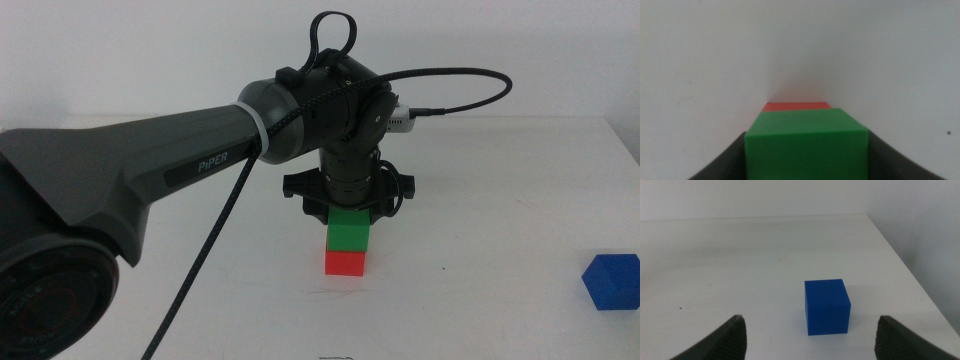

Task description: Stack red cubes first, then green, then blue cubes in a specific spot.

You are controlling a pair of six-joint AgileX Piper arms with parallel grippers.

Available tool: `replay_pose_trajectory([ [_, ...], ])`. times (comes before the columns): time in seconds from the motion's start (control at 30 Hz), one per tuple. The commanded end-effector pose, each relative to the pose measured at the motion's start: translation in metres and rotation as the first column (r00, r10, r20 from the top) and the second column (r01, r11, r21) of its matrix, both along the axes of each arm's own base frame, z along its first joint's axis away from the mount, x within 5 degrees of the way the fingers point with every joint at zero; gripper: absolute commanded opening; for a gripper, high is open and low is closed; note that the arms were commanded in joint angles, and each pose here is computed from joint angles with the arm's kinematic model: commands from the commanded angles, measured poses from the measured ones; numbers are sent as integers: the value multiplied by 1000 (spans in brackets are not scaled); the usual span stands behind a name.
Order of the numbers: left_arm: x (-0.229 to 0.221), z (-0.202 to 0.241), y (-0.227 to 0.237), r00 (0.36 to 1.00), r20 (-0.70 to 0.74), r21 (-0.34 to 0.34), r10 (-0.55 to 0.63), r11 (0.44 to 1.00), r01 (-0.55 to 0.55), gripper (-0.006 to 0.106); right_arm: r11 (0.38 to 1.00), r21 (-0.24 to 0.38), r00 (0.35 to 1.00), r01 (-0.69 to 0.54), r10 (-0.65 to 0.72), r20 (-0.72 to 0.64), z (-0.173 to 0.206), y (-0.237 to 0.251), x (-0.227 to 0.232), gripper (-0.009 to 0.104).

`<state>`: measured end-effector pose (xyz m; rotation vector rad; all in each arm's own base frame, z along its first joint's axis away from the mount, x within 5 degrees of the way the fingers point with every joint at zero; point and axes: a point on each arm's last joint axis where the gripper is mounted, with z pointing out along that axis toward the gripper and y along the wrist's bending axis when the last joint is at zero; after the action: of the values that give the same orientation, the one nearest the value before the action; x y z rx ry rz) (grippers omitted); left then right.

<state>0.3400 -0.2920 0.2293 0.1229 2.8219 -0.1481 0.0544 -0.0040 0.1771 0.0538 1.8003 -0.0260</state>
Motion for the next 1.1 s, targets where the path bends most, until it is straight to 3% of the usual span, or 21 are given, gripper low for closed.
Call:
replay_pose_trajectory([
  [0.0, -4, 32, 4, 998, 63, -38, 5, 999, -3, 69, 1000, -27, 996, -5, 7, 89, 13, 0, 1, 66],
  [0.23, -5, 44, 10, 993, 108, -1, -36, 999, 36, 94, 1000, -27, 996, -5, 7, 89, 13, 0, 1, 66],
  [0.47, -21, 97, 31, 962, 189, 29, -198, 980, 196, 94, 1000, -27, 996, -5, 7, 89, 13, 0, 1, 66],
  [0.6, -40, 153, 65, 878, 284, 9, -385, 917, 399, 94, 1000, -27, 996, -5, 7, 89, 13, 0, 1, 66],
  [0.8, -82, 204, 118, 703, 361, -64, -613, 735, 675, 94, 1000, -27, 996, -5, 7, 89, 13, 0, 1, 66],
  [0.97, -104, 208, 164, 639, 478, -86, -602, 692, 716, 94, 1000, -27, 996, -5, 7, 89, 13, 0, 1, 66],
  [1.07, -121, 211, 184, 613, 588, -88, -528, 711, 697, 94, 1000, -27, 996, -5, 7, 89, 13, 0, 1, 66],
])
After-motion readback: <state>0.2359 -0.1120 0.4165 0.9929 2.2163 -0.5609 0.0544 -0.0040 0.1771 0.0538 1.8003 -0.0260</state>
